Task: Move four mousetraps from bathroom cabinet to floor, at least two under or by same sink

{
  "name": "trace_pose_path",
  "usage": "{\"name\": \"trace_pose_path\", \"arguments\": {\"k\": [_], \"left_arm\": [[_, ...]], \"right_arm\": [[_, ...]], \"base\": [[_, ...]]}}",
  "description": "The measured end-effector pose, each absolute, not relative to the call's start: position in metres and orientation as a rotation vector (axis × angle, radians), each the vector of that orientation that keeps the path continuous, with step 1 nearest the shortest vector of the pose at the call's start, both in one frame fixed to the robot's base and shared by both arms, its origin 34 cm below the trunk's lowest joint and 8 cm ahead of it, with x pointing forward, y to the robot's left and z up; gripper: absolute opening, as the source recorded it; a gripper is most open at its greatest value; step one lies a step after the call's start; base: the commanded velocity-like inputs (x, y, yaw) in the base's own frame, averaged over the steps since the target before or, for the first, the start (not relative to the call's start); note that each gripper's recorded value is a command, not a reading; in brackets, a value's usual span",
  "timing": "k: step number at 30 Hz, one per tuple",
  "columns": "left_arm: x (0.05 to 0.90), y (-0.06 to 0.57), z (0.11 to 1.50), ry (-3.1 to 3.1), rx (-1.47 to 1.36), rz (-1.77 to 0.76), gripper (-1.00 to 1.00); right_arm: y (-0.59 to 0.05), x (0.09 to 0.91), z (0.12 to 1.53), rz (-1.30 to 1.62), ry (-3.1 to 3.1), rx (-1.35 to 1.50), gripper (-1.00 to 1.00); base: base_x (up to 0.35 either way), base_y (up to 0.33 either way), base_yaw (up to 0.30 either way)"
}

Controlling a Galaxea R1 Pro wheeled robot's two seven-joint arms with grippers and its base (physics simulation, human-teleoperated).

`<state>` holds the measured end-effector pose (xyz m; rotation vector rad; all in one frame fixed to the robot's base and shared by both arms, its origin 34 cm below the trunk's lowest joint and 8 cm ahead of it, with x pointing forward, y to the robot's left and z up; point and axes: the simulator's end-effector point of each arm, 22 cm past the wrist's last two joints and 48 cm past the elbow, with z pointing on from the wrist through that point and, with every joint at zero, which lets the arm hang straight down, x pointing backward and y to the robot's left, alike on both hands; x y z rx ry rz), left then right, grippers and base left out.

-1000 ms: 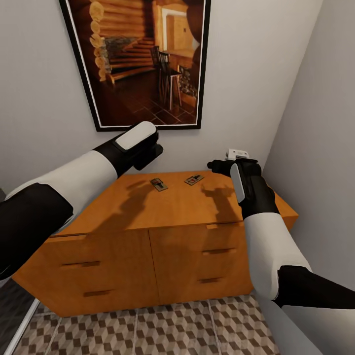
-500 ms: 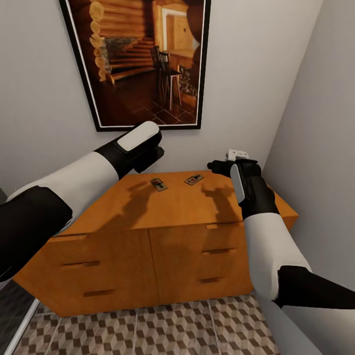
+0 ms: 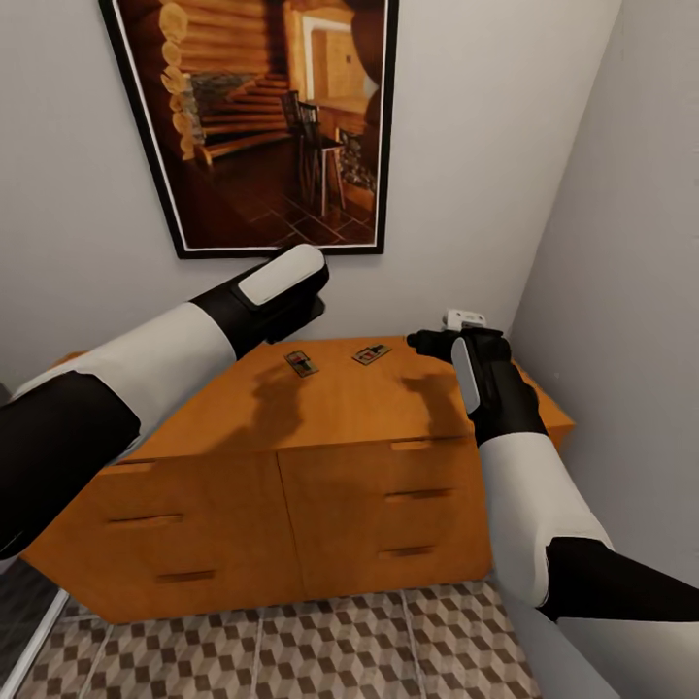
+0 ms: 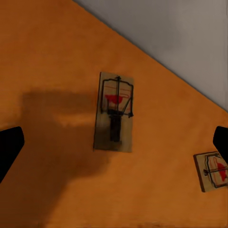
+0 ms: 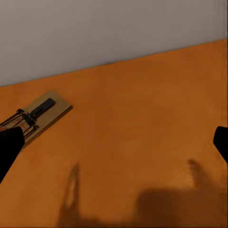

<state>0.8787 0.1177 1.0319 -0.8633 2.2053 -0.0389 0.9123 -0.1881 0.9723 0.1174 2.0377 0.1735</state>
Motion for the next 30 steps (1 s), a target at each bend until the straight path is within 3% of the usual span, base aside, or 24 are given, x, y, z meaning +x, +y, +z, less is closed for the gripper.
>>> {"name": "trace_pose_path", "arguments": {"k": [8, 30], "left_arm": [[0.874, 0.124, 1.018, 2.221, -0.873, 0.001, 1.0], [0.872, 0.126, 1.01, 2.227, -0.865, 0.028, 1.0]], "right_arm": [[-0.188, 0.912, 0.971, 0.174, 2.039, 0.117, 1.0], [-0.187, 0.912, 0.97, 0.175, 2.04, 0.114, 1.0]], "base": [[0.0, -0.144, 0.0], [0.0, -0.008, 0.0]]}}
